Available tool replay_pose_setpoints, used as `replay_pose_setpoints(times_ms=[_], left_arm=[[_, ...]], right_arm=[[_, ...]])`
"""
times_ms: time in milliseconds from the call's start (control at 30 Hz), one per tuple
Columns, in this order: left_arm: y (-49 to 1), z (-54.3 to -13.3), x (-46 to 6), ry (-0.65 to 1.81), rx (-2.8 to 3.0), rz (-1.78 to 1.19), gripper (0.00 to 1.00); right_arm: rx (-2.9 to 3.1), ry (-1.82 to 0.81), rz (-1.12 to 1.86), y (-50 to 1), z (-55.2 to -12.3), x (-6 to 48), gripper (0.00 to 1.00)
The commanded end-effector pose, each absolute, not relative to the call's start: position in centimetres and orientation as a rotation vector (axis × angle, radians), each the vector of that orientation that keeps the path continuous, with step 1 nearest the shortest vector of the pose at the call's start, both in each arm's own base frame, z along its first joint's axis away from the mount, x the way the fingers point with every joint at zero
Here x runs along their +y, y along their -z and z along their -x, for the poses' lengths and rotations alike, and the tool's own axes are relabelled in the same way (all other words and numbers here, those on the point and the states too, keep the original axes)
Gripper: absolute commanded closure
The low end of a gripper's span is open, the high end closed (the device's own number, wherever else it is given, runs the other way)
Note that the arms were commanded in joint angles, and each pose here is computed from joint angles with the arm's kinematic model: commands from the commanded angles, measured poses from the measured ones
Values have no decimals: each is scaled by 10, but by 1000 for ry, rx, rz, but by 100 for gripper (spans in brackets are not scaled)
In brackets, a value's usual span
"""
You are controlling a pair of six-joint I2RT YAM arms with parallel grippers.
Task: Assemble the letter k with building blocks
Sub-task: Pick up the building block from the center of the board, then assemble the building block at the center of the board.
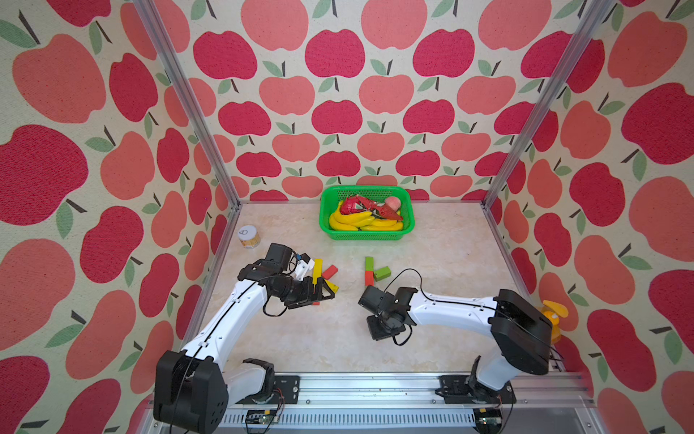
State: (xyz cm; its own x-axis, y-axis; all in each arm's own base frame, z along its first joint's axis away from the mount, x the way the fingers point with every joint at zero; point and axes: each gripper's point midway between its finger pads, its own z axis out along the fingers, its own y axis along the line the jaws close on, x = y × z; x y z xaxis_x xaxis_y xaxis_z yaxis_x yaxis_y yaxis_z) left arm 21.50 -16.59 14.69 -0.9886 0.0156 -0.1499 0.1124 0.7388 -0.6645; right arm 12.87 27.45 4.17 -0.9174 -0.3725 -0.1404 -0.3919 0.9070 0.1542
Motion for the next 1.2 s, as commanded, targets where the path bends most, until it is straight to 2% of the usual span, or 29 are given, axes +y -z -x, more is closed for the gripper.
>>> replay_pose_setpoints(times_ms=[0, 100, 233, 400, 700, 1067, 1167], left_arm=[[-158, -230, -170, 1056, 2759, -168, 2], [-160, -241, -174, 1043, 2737, -192, 2], [-158, -252, -180, 1032, 2734, -219, 2], [-156, -252, -185, 1036, 2740, -262, 2], [-164, -263, -188, 1024, 2733, -291, 2], [-157, -282, -193, 1025, 2783, -299, 2], [-159, -289, -199, 1095, 2766, -309, 2]], right_arm=[[2886, -273, 645, -66, -136, 244, 83], [2837, -289, 633, -90, -145, 222, 83], [2741, -343, 707, -115, -163, 220, 83], [2633, -103, 909, -127, -206, 211, 87], [2492, -22, 1183, -107, -252, 216, 87], [2353, -266, 1338, -104, -259, 226, 80], [2359, -282, 1368, -96, -260, 230, 80]])
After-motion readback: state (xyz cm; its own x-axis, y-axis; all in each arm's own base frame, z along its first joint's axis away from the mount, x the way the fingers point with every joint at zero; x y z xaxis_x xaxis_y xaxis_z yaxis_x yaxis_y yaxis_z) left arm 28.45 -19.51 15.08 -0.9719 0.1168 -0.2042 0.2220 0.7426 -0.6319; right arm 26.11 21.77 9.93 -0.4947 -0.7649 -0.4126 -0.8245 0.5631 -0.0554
